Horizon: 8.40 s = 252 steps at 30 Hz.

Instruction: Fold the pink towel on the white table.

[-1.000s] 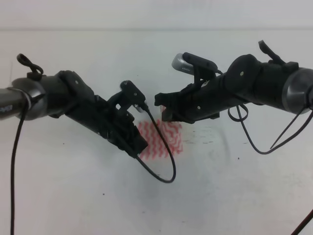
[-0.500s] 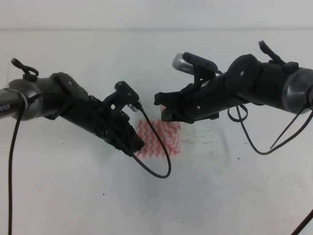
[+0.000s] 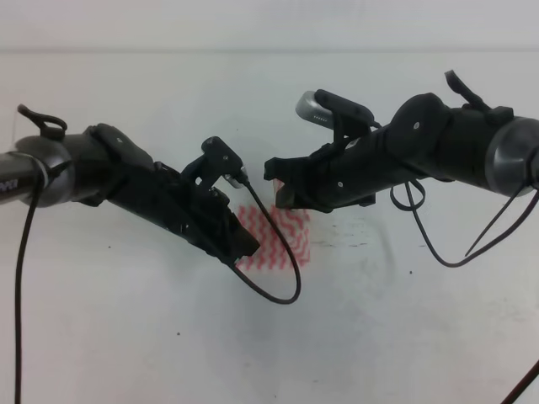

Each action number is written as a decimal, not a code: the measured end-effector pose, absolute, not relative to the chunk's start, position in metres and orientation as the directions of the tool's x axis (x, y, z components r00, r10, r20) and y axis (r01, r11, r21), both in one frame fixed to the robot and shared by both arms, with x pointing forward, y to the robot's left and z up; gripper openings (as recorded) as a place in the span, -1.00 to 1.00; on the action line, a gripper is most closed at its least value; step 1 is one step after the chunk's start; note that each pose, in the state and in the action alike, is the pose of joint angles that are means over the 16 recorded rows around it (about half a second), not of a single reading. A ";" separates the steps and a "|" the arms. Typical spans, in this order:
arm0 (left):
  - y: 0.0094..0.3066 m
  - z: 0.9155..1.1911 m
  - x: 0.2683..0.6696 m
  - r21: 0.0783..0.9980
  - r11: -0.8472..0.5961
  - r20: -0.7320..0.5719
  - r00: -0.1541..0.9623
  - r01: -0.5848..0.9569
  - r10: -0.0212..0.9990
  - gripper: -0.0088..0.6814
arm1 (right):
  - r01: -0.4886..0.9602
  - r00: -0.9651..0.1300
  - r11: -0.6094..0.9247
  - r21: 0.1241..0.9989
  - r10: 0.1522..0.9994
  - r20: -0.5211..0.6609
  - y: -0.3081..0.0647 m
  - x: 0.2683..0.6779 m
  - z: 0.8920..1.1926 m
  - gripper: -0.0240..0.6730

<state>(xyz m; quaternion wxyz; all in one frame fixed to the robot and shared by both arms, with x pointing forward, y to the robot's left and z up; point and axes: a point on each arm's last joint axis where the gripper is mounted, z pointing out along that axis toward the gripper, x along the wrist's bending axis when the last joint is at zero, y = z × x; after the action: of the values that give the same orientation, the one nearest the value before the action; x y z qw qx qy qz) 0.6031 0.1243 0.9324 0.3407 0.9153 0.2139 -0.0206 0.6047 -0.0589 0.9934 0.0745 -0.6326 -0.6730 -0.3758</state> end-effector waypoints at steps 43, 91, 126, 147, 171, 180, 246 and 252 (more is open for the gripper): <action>0.122 0.912 0.604 0.593 -0.672 -0.240 0.894 0.444 0.379 -0.99 | 0.900 -0.213 -0.069 0.431 0.792 0.572 -0.049 0.600 0.994 -0.97; 0.121 0.914 0.604 0.601 -0.654 -0.260 0.886 0.459 0.383 -0.99 | 0.899 -0.221 -0.056 0.434 0.799 0.559 -0.041 0.601 0.978 -0.98; 0.124 0.925 0.602 0.598 -0.679 -0.224 0.902 0.426 0.369 -0.99 | 0.898 -0.227 -0.046 0.438 0.804 0.549 -0.041 0.602 0.977 -0.98; 0.124 0.926 0.602 0.599 -0.678 -0.223 0.902 0.426 0.370 -0.99 | 0.898 -0.228 -0.042 0.438 0.806 0.546 -0.041 0.602 0.975 -0.97; 0.137 0.925 0.606 0.587 -0.689 -0.204 0.901 0.425 0.382 -0.99 | 0.898 -0.229 -0.042 0.439 0.806 0.546 -0.041 0.602 0.976 -0.97; 0.136 0.925 0.606 0.590 -0.687 -0.205 0.902 0.424 0.381 -0.99 | 0.903 -0.230 -0.033 0.428 0.805 0.547 -0.041 0.600 0.975 -0.86; 0.132 0.934 0.611 0.660 -0.639 -0.172 0.907 0.396 0.384 -0.99 | 0.931 -0.305 0.138 0.339 0.804 0.511 -0.031 0.584 0.956 -0.94; 0.134 0.947 0.612 0.680 -0.629 -0.126 0.905 0.377 0.406 -0.99 | 0.932 -0.306 0.144 0.331 0.802 0.513 -0.031 0.583 0.956 -0.94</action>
<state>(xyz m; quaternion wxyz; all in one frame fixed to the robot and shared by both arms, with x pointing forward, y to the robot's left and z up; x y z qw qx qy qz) 0.6122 0.1336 0.9473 0.3719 0.9024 0.2170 0.0198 0.5826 -0.0306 0.9561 0.1072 -0.5790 -0.7488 -0.3041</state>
